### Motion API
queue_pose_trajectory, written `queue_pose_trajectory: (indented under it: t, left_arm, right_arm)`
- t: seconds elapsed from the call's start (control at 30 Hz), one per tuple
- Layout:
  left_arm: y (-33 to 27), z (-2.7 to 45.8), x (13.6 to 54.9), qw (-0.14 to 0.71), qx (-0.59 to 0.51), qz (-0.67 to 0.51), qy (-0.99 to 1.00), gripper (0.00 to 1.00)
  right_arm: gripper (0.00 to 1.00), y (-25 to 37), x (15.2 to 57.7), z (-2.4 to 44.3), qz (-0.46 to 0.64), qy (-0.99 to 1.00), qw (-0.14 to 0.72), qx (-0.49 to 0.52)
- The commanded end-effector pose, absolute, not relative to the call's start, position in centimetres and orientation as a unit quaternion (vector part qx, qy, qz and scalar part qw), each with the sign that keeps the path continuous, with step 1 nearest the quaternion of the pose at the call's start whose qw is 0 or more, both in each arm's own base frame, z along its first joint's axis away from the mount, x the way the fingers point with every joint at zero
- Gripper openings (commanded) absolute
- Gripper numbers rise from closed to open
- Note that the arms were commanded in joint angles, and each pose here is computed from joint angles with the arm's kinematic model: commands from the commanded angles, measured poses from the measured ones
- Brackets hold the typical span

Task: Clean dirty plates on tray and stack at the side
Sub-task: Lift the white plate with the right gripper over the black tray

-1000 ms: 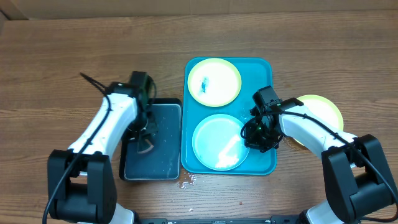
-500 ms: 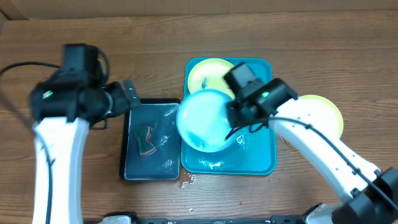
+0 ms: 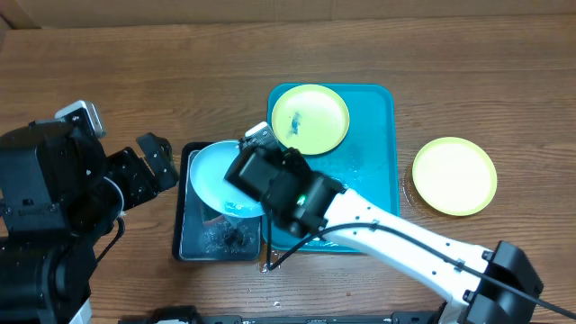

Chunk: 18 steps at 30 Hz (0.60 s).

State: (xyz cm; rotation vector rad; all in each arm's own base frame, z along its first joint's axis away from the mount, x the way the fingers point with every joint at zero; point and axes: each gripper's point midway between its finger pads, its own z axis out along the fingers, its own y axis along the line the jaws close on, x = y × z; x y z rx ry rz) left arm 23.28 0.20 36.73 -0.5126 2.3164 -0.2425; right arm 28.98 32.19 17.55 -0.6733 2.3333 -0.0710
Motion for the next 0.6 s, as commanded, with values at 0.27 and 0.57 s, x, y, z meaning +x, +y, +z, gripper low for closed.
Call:
queue_pose_trajectory:
  t: [0.27,0.57]
  left_arm:
    - [0.1,36.4,23.6,0.358,-0.188,-0.092,0.91,1.0]
    - [0.2,35.5,24.7,0.339,-0.191,-0.089,0.917,1.0]
  right_arm:
    - [0.04,32.7,26.4,25.6,-0.179,0.792,0.538,-0.227]
    - [0.04,33.1,24.5,27.5,-0.205,0.758,0.577,-0.223]
